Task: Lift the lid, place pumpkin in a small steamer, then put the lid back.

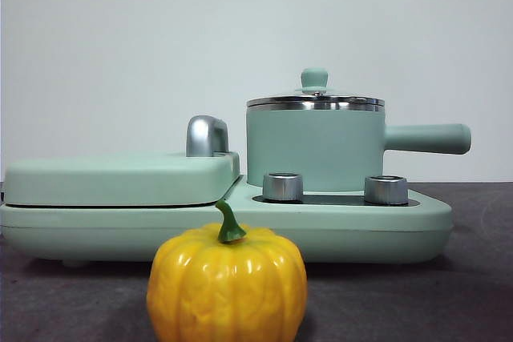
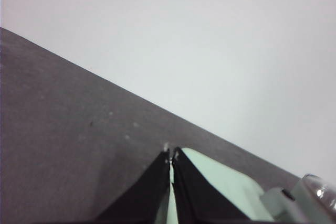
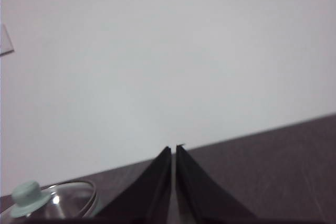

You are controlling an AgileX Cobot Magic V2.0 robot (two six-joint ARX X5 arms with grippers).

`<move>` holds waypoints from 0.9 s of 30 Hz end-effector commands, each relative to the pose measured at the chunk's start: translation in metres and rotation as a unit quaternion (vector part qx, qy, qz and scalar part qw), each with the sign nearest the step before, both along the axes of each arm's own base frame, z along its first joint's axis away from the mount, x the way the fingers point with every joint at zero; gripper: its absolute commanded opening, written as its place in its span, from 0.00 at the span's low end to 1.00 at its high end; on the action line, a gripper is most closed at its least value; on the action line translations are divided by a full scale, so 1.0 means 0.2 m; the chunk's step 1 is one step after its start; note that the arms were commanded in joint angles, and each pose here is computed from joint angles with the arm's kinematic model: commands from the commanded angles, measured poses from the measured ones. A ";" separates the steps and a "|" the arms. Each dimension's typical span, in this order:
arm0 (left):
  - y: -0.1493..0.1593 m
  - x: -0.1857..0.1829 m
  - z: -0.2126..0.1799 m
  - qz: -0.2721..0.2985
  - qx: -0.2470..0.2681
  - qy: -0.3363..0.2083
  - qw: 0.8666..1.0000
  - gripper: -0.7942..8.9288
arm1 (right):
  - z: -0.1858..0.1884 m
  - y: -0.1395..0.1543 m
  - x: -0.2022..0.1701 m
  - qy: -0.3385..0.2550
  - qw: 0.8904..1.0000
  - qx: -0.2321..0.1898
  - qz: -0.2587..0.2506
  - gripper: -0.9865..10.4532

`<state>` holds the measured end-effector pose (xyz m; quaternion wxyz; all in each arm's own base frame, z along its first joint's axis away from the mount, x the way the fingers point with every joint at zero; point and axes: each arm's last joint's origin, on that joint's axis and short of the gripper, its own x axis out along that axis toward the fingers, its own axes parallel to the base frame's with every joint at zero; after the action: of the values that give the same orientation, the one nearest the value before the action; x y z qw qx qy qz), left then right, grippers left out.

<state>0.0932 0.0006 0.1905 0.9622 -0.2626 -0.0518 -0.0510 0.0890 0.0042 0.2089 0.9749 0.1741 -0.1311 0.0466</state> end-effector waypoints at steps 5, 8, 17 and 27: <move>0.00 -0.07 0.27 0.002 0.025 -0.041 0.999 0.09 | 0.15 0.00 -0.02 0.073 0.997 0.005 0.016 0.09; 0.00 -0.09 0.37 0.004 0.039 -0.039 0.998 0.09 | 0.23 0.01 -0.01 0.079 0.996 -0.010 0.036 0.09; 0.00 -0.07 0.67 0.010 0.081 -0.029 0.996 0.09 | 0.47 0.03 0.05 0.073 0.993 -0.055 0.072 0.09; 0.01 0.13 0.85 0.014 0.146 0.009 0.989 0.09 | 0.75 0.04 0.16 0.060 0.990 -0.106 0.074 0.10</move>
<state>0.1173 0.0016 0.3522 0.9881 -0.1457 -0.0291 -0.0400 0.1190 0.0107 0.3534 0.9870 0.0979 -0.0490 0.1176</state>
